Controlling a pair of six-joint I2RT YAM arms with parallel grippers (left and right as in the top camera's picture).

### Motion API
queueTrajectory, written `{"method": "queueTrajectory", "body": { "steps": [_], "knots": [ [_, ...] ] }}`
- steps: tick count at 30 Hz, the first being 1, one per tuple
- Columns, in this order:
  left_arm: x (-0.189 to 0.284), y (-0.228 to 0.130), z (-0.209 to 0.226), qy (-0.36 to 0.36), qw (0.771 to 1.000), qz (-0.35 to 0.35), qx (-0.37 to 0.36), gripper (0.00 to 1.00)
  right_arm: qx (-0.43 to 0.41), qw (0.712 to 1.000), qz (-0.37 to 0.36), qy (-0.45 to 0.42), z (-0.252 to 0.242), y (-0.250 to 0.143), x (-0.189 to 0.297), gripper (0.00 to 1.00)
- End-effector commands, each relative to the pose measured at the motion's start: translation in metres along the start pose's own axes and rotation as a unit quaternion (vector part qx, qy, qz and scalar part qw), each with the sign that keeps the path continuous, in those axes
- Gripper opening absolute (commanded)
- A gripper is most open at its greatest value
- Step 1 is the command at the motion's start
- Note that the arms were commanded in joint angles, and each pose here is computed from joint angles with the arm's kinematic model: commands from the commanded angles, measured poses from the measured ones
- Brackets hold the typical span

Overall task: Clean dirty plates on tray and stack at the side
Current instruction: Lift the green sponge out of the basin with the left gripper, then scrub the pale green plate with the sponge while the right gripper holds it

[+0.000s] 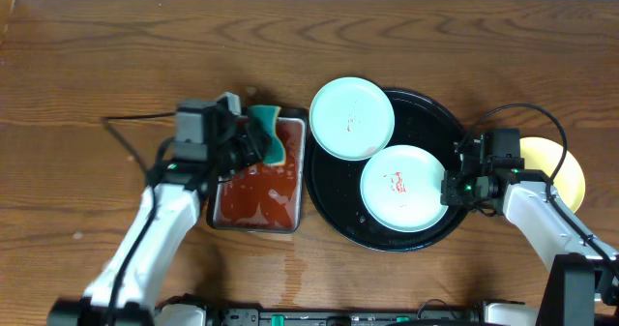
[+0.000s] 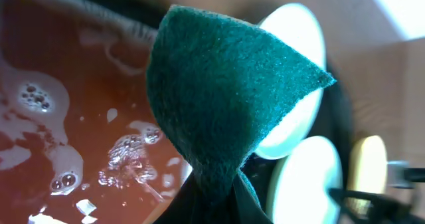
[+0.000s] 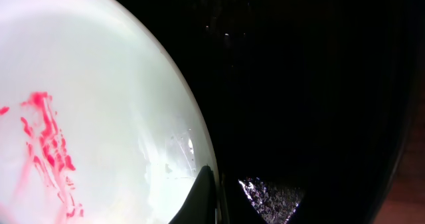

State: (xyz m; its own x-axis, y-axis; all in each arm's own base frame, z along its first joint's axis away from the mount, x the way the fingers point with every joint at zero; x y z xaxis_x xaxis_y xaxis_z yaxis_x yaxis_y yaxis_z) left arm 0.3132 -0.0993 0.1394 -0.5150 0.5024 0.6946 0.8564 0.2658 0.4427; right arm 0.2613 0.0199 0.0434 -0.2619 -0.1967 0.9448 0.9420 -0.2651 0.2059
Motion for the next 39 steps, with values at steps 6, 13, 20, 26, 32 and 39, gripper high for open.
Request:
{"method": "queueTrajectory", "body": {
  "steps": [6, 13, 20, 26, 32, 39],
  "knots": [
    [-0.035, -0.013, 0.002, 0.035, 0.997, 0.058, -0.023, 0.07, 0.008, 1.0, 0.004, -0.002, 0.002, -0.004, -0.002, 0.01],
    [-0.031, -0.009, -0.033, 0.053, 0.992, 0.091, -0.067, 0.07, 0.008, 1.0, 0.004, -0.002, 0.002, -0.004, -0.002, 0.01],
    [-0.044, -0.035, -0.084, 0.01, 0.986, 0.113, -0.121, 0.07, 0.008, 1.0, 0.004, -0.002, 0.002, -0.004, -0.002, 0.01],
    [-0.066, -0.062, -0.132, -0.05, 0.976, 0.111, -0.181, 0.07, 0.007, 1.0, 0.005, -0.002, 0.002, -0.005, -0.002, 0.01],
    [-0.096, -0.094, -0.174, -0.101, 0.975, 0.114, -0.16, 0.08, 0.007, 1.0, 0.006, -0.002, 0.002, -0.005, -0.002, 0.01],
    [-0.136, -0.138, -0.189, -0.123, 0.972, 0.143, -0.141, 0.08, 0.007, 1.0, 0.006, -0.002, 0.002, -0.005, -0.002, 0.01]
  ]
}}
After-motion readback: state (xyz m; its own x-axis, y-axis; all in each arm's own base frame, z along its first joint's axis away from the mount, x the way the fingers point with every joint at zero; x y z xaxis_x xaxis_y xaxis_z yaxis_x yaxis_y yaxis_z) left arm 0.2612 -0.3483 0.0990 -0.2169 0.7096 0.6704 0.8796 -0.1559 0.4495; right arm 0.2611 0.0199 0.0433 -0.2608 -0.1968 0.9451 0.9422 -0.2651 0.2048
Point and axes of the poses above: each gripper's point midway between its finger pads, its own x axis back along the fingers, its own z axis along the line the jaws close on, y = z × x, the point moved 4 cm from there along x, back along the fingers, and after that the axes turned 9 degrees about -x, right-handed, at the moved point
